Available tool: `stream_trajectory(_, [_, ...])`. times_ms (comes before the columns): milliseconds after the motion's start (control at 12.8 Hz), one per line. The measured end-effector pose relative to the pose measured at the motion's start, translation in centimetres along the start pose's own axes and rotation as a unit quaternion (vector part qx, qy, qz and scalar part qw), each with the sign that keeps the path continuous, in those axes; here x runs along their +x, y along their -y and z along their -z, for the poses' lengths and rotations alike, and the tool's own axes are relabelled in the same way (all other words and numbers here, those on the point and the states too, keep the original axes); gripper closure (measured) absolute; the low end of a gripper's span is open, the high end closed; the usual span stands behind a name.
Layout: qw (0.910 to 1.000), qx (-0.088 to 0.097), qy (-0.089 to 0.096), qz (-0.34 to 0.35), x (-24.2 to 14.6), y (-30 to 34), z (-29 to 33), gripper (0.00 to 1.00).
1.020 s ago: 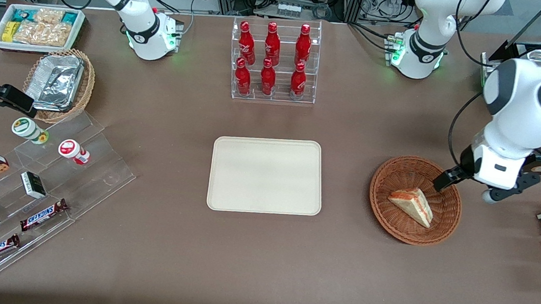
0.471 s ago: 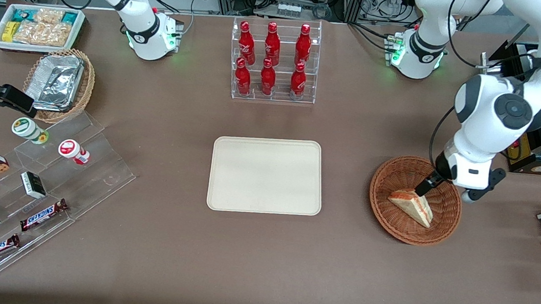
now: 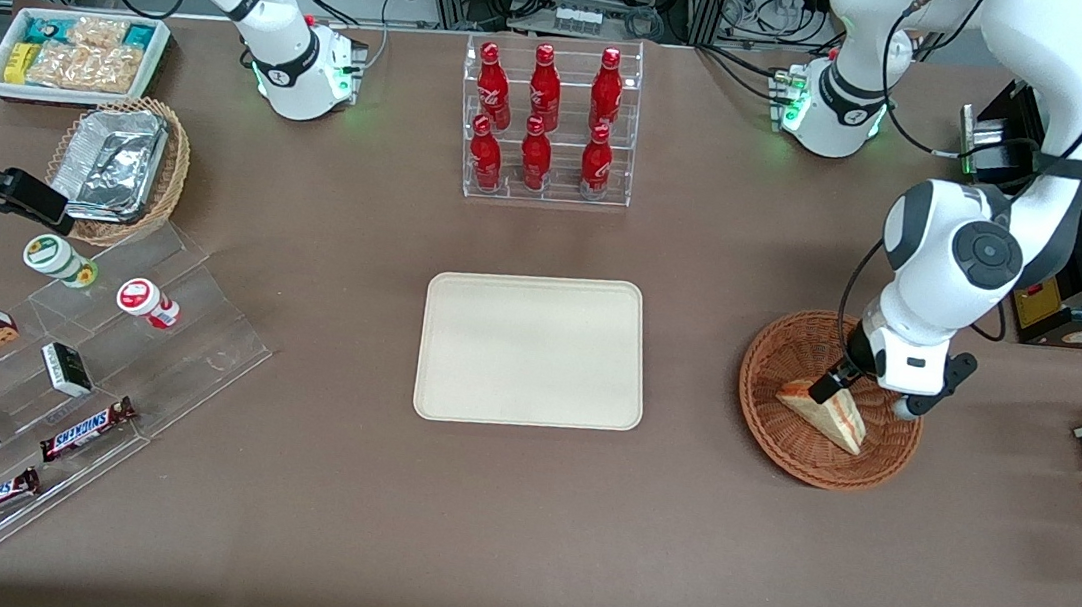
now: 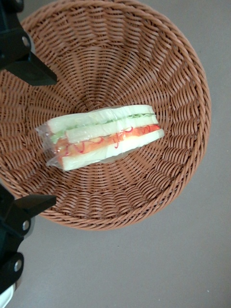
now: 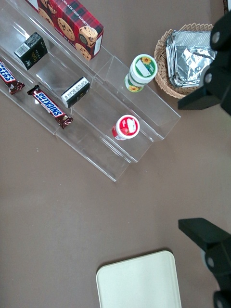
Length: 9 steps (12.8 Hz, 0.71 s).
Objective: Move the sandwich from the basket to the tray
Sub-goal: 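Lower the left gripper and close it on the wrapped sandwich, then lift the sandwich and carry it with the left gripper over the tray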
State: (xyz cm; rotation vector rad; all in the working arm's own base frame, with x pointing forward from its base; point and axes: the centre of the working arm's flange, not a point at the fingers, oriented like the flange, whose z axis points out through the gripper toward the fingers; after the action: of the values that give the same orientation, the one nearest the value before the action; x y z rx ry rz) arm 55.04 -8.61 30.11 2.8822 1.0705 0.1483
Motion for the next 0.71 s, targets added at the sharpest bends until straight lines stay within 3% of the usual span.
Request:
stream_trajectory(314, [1.0000, -0.005, 0.000, 0.005, 0.3, 0.2, -2.8, 0.00])
stream_trajectory(471, [1.0000, -0.003, 0.004, 0.006, 0.3, 0.3, -3.8, 0.06])
stream_trajectory(706, [1.0000, -0.003, 0.004, 0.008, 0.5, 0.4, -4.3, 0.44])
